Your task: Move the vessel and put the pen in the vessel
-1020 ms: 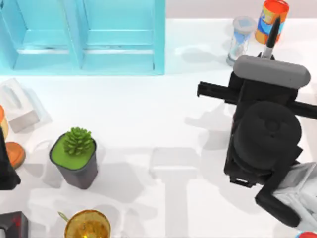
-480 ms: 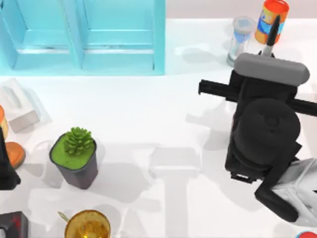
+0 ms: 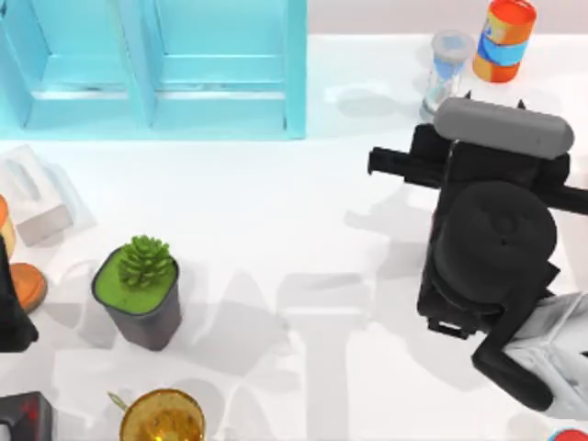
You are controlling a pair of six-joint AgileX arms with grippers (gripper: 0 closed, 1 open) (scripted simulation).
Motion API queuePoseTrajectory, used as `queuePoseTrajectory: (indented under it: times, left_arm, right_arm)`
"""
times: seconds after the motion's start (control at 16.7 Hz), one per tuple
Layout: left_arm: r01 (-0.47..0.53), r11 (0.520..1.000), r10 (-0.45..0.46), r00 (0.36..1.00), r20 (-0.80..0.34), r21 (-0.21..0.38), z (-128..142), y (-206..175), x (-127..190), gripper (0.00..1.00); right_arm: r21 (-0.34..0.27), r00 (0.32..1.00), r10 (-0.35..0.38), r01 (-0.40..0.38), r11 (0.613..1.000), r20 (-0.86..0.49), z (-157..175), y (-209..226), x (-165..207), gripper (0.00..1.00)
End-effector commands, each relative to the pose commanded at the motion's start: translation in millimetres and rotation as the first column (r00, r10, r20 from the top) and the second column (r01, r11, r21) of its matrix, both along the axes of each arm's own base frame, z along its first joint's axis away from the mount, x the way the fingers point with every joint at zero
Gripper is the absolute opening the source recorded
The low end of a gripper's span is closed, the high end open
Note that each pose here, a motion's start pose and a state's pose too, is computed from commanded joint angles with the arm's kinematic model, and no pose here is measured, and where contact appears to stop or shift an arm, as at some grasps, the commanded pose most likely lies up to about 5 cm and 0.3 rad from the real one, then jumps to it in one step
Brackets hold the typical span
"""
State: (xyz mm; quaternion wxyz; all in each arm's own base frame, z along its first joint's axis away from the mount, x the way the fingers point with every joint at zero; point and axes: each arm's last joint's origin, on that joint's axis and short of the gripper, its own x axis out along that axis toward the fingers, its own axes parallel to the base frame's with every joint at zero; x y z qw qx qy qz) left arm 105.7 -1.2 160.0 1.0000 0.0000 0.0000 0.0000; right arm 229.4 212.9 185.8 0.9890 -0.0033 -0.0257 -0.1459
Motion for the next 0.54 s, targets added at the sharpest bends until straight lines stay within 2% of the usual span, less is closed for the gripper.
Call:
queuePoseTrajectory:
  times: [0.18, 0.54]
  left_arm:
    - [0.0, 1.0, 0.0, 1.0, 0.0, 0.0, 0.0, 0.0, 0.0, 1.0]
    - [0.0, 1.0, 0.0, 1.0, 0.0, 0.0, 0.0, 0.0, 0.0, 1.0]
  right_arm:
    - [0.0, 1.0, 0.0, 0.0, 1.0, 0.0, 0.0, 0.0, 0.0, 0.98]
    - [0.0, 1.0, 0.0, 0.0, 1.0, 0.0, 0.0, 0.0, 0.0, 1.0]
